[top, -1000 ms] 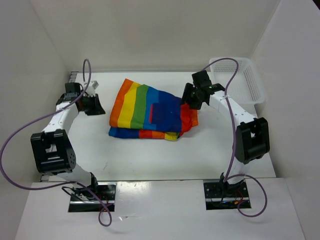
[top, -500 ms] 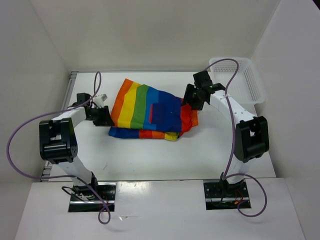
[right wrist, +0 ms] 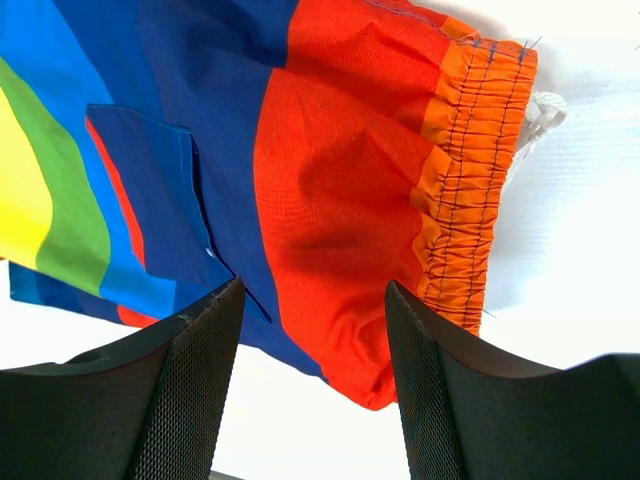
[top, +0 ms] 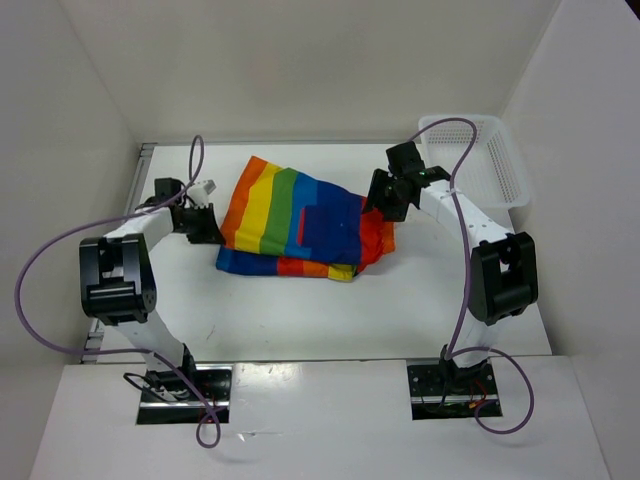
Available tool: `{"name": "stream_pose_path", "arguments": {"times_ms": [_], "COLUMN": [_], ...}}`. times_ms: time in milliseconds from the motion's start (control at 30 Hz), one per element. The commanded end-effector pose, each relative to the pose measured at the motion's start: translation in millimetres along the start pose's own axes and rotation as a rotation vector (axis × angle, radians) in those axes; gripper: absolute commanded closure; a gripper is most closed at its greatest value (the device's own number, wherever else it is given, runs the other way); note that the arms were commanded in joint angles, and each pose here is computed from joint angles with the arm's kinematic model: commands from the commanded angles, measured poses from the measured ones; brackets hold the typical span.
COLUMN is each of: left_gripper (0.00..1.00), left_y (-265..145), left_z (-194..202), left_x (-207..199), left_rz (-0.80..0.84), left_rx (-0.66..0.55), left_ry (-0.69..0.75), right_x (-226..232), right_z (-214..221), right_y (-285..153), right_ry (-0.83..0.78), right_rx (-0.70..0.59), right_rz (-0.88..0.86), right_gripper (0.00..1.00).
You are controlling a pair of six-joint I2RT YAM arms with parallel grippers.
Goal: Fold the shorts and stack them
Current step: Fold the shorts
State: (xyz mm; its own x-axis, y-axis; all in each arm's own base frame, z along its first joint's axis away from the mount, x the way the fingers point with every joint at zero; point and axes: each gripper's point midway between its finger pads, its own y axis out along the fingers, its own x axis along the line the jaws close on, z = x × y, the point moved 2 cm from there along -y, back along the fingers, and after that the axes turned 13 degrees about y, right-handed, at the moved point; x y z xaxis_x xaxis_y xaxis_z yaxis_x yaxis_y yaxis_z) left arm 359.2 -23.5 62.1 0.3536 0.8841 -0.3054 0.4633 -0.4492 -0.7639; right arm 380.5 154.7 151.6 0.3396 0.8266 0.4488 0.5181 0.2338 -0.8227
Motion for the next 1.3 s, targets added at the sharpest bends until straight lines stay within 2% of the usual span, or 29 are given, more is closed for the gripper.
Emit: {"name": "stream_pose_path", "arguments": {"times_ms": [0,100,267,300,367,467,667,800,933,967,1133,1167,1233,1267], "left_gripper": [1.00,1.00,1.00,1.00,1.00,1.00,1.00,1.00,1.00,1.00,1.00,1.00,1.00,1.00], "left_y": [-34,-64,-102,-103,-98,-91,-93,-89,-85,-83,-77,-75,-76,-78], "left_z": [-42,-64,-58,-53,-31,-20,-19,-8,-1,1,7,7,4,1], "left_x": [-10,-31,-64,-70,-78,-82,-80,-81,-79,-78,-76,-77,-76,-76], "left_rz": [-0.023,0.020,0.071,0.112,0.155,0.188,0.170,0.178,0.174,0.176,0.184,0.195,0.193,0.190], "left_rx": [-0.102,-0.144,-0.150,-0.156,-0.128,-0.129,-0.112,-0.085,-0.058,-0.051,-0.025,-0.020,-0.027,-0.036], "left_ry": [0.071,0.092,0.090,0.081,0.054,0.049,0.040,0.019,0.000,-0.005,-0.025,-0.031,-0.025,-0.019], "right_x": [5,4,-1,-5,-11,-34,-80,-90,-85,-85,-79,-75,-68,-69], "right_z": [-10,-12,-17,-16,-16,1,21,36,41,41,34,28,16,11], "right_y": [-3,-3,-3,-2,-6,-3,-21,-18,-4,-2,17,16,10,6], "right_ry": [-0.013,-0.013,-0.005,0.004,0.038,0.089,0.197,0.227,0.228,0.238,0.243,0.235,0.234,0.233], "right_rx": [-0.035,-0.044,-0.062,-0.051,-0.028,0.051,0.098,0.149,0.170,0.163,0.174,0.157,0.115,0.087], "right_rz": [-0.018,-0.010,0.008,0.011,-0.010,-0.005,-0.027,-0.061,-0.133,-0.139,-0.172,-0.187,-0.196,-0.174], "right_gripper": [0.36,0.36,0.36,0.29,0.23,0.14,0.13,0.13,0.19,0.24,0.37,0.53,0.72,0.88]}}
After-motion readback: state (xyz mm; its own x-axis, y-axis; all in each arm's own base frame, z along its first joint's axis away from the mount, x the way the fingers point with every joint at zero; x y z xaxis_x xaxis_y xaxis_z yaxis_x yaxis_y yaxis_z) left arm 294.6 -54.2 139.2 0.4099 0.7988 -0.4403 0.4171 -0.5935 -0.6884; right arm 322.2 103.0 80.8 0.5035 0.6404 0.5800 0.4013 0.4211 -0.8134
